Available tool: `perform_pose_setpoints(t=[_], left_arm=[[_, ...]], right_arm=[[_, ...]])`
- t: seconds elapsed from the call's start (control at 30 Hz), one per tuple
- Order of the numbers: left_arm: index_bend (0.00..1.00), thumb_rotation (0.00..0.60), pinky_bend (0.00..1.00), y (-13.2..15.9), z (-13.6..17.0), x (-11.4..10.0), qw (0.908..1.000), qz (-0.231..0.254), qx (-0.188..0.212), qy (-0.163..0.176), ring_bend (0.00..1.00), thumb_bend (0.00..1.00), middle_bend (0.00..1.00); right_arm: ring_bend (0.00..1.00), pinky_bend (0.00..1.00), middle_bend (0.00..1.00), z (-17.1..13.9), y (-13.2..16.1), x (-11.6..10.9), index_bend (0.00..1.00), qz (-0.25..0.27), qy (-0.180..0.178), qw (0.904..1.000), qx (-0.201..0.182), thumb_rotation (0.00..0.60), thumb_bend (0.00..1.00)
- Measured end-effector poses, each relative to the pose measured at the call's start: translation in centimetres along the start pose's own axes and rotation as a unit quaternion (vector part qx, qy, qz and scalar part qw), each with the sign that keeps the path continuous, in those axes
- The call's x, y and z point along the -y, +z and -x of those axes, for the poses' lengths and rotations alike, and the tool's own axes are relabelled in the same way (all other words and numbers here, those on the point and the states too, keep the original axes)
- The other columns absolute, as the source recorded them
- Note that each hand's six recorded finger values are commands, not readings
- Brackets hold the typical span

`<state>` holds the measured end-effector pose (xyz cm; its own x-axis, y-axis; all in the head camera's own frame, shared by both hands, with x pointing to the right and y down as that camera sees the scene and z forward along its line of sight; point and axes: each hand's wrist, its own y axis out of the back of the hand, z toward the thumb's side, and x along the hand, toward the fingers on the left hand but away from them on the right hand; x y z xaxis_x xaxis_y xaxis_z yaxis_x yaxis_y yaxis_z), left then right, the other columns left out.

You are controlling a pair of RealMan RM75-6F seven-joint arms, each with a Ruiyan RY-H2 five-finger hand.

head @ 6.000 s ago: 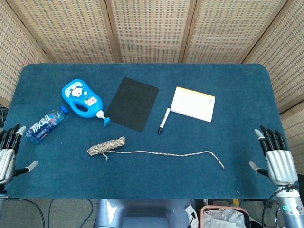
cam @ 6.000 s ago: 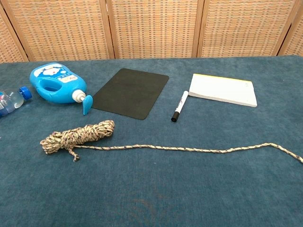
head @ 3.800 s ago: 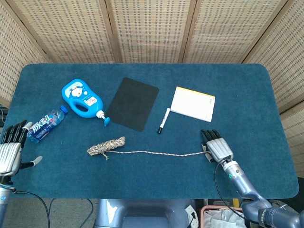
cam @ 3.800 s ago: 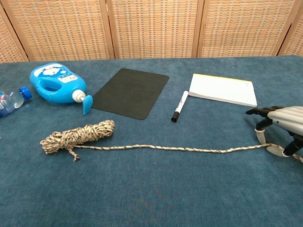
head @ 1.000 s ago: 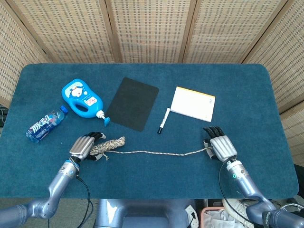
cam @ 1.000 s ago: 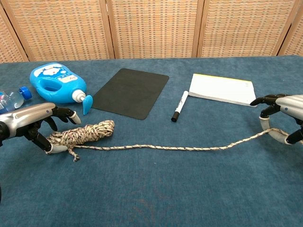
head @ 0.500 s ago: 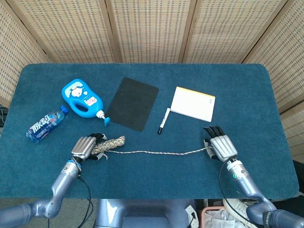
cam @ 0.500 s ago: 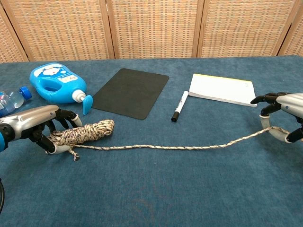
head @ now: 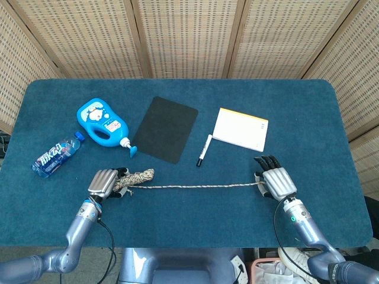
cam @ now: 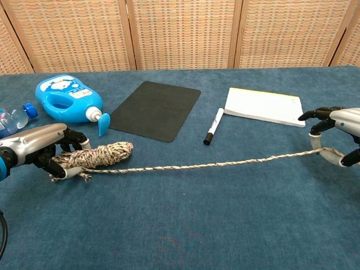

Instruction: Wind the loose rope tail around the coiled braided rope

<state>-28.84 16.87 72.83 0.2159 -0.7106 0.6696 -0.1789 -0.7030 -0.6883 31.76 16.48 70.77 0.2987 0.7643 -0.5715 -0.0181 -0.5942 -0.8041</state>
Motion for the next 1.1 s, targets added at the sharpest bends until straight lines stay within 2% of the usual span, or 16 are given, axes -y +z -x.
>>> perform_pose_setpoints(t=[0.13,0.27,0.5,0.77,0.97,1.1], left_arm=[[0.57,0.600,0.65,0.0,-0.2,-0.9,0.9999,-0.005,0.008,0.015,0.47,0.58,0.50],[0.59,0.600,0.66,0.1,-0.9,-2.8,0.9987,-0.010,0.025,0.042,0.47,0.60,0.51],[0.59,0.600,0.66,1.3,-2.8,-6.2,0.9938,-0.048,0.062,0.079,0.47,0.70,0.51],[0.59,0.600,0.66,5.2,-6.3,-8.9,0.9846,-0.089,0.111,0.101,0.48,0.77,0.51],[0.60,0.600,0.66,7.8,-8.6,-9.6,0.9777,-0.123,0.132,0.107,0.49,0.77,0.53],[0.61,0.600,0.66,9.1,-9.8,-9.5,0.9731,-0.144,0.142,0.110,0.49,0.77,0.53]], right_arm=[[0.00,0.00,0.09,-0.1,0.2,-0.3,0.74,0.003,-0.005,1.0000,-0.003,0.600,0.51],[0.00,0.00,0.09,-0.5,0.9,-1.2,0.74,0.010,-0.018,0.9997,-0.015,0.600,0.51],[0.00,0.00,0.10,-1.6,2.8,-4.4,0.74,0.018,-0.058,0.9969,-0.051,0.600,0.51],[0.00,0.00,0.11,-2.8,5.6,-10.0,0.74,0.036,-0.086,0.9907,-0.099,0.600,0.51],[0.00,0.00,0.13,-2.4,7.5,-16.0,0.75,0.071,-0.099,0.9841,-0.129,0.600,0.51],[0.00,0.00,0.13,-1.8,8.6,-19.6,0.75,0.115,-0.099,0.9782,-0.142,0.600,0.51]])
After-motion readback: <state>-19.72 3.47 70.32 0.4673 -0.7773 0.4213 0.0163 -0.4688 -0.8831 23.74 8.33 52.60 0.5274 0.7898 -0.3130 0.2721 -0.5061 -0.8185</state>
